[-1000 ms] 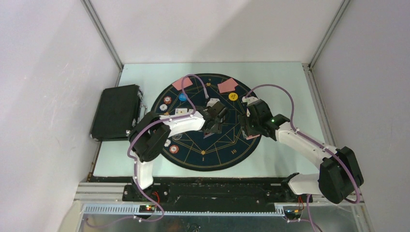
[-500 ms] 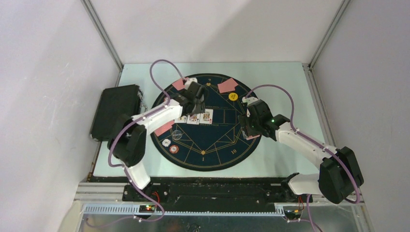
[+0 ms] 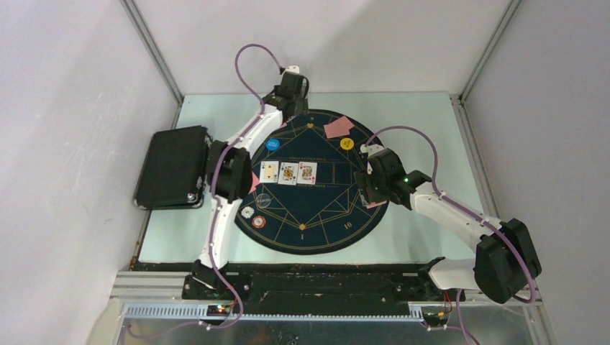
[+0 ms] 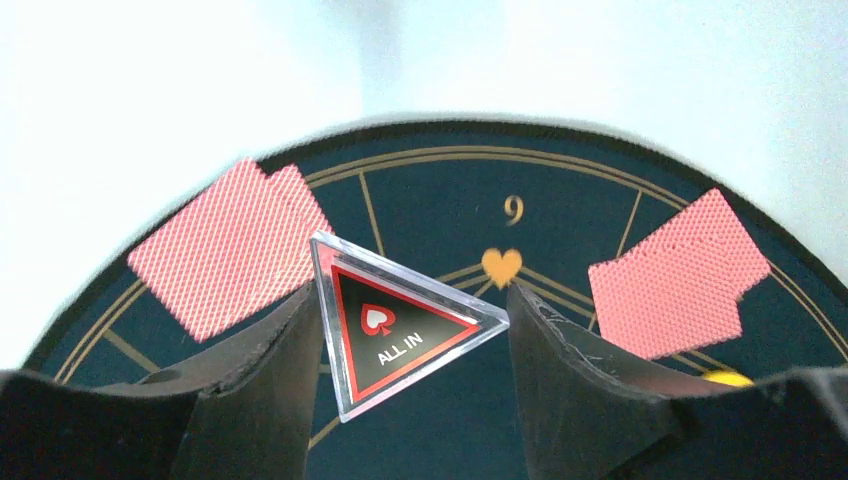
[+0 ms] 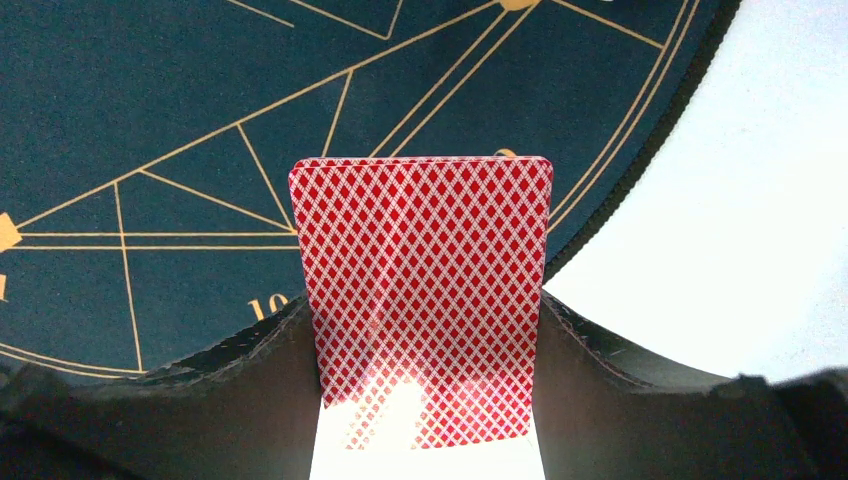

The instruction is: Distribute texas hold em gaming equipment

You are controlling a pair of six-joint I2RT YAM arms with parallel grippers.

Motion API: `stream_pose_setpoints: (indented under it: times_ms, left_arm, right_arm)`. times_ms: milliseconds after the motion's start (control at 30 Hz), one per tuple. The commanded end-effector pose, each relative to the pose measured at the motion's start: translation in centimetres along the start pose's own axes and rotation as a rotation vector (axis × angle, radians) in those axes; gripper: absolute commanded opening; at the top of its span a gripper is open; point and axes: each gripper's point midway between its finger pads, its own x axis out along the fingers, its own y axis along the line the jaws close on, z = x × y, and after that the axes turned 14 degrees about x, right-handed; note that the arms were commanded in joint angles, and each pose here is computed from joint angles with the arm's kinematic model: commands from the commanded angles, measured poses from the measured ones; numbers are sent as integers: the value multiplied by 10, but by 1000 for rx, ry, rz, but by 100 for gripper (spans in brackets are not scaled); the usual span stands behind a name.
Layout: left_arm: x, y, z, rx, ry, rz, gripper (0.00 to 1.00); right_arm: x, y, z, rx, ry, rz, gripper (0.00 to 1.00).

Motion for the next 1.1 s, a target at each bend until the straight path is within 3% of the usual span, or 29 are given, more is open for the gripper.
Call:
stream_pose_setpoints:
  times_ms: [0, 400, 800, 900, 1000, 1067]
  left_arm:
    - [18, 3, -5, 93, 66, -19, 35]
    - [29, 9, -45, 79, 179, -6, 39]
    - [32, 19, -58, 55, 224, -10, 54]
    - [31, 18, -56, 63, 219, -20, 63]
    - [27, 20, -52, 66, 217, -17, 82]
    - [24, 21, -50, 69, 214, -14, 88]
  right_arm:
    - [-7, 2, 16, 5, -70, 12, 0]
    - [-3, -2, 15, 7, -59, -3, 0]
    - [-4, -2, 14, 8, -58, -5, 0]
    - [-5, -2, 15, 9, -63, -4, 0]
    - [-5, -2, 15, 8, -63, -5, 0]
    - [-6, -3, 15, 10, -65, -6, 0]
